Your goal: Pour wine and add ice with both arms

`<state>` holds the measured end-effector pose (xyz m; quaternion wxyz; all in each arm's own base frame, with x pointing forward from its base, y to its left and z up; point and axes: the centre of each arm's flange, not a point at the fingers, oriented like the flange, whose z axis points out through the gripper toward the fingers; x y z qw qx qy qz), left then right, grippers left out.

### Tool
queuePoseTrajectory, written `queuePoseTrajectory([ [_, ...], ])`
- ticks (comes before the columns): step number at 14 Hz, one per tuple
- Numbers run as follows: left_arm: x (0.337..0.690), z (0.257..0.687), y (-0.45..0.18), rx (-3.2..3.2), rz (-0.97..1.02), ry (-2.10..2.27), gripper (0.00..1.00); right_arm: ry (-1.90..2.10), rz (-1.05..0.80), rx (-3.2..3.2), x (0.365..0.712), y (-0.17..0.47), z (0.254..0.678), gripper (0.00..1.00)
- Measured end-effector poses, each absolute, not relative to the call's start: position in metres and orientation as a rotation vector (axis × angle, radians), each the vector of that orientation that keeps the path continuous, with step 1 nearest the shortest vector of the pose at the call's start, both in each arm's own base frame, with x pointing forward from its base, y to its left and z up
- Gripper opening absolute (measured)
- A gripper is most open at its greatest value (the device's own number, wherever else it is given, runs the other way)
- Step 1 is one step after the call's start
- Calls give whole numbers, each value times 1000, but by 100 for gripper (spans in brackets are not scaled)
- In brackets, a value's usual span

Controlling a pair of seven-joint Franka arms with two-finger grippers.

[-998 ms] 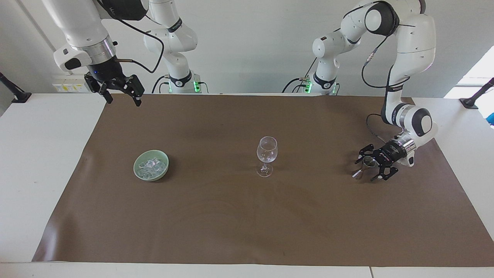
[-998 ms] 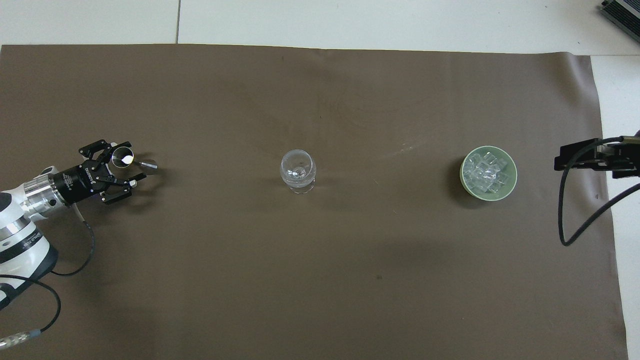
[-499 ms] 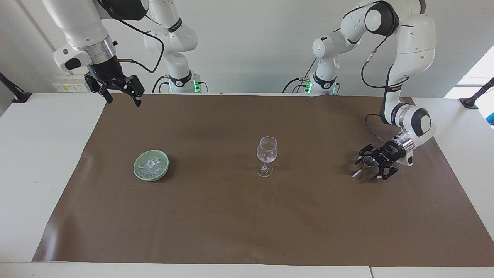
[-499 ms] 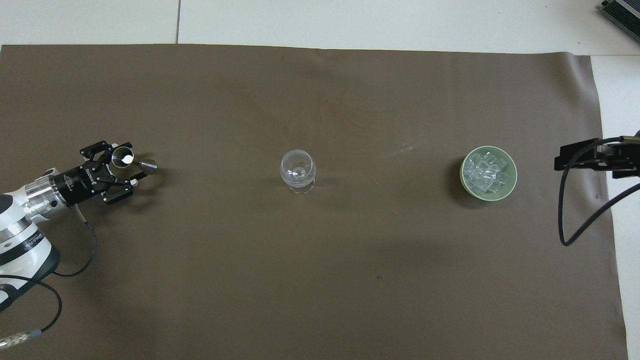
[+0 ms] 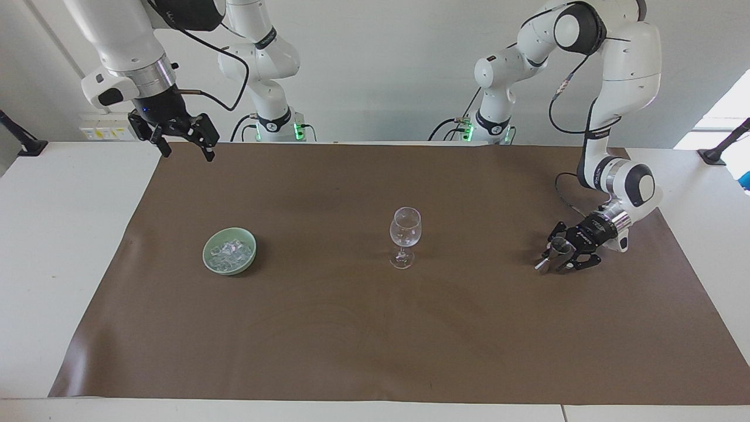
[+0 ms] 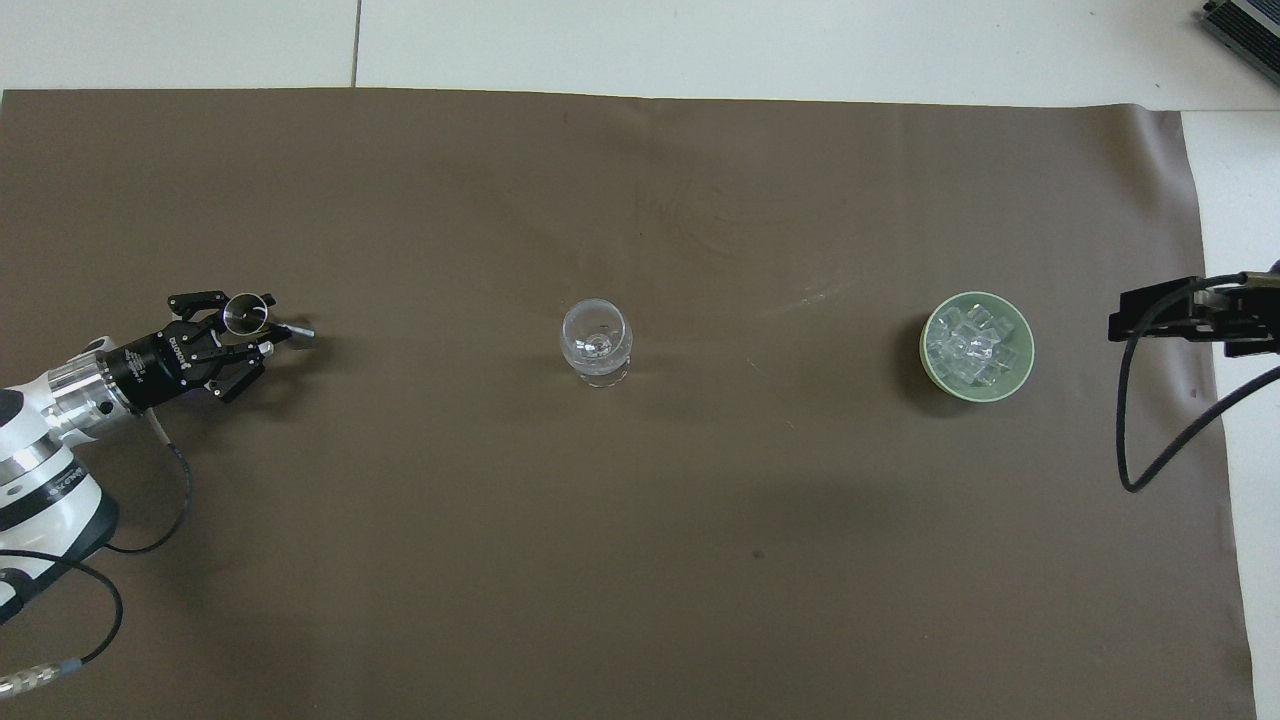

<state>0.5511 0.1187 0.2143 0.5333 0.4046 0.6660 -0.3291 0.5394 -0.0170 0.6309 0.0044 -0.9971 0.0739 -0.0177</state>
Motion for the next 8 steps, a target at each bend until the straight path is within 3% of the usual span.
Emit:
queuePoseTrajectory([
  [1, 551, 214, 119, 963, -783, 1588, 24, 231, -56, -3124, 539, -17, 631, 100],
  [2, 551, 215, 120, 961, -782, 1588, 20, 231, -56, -3124, 539, -17, 631, 100],
  [8, 550, 215, 123, 954, -777, 1591, 20, 231, -56, -3124, 539, -17, 631, 100],
])
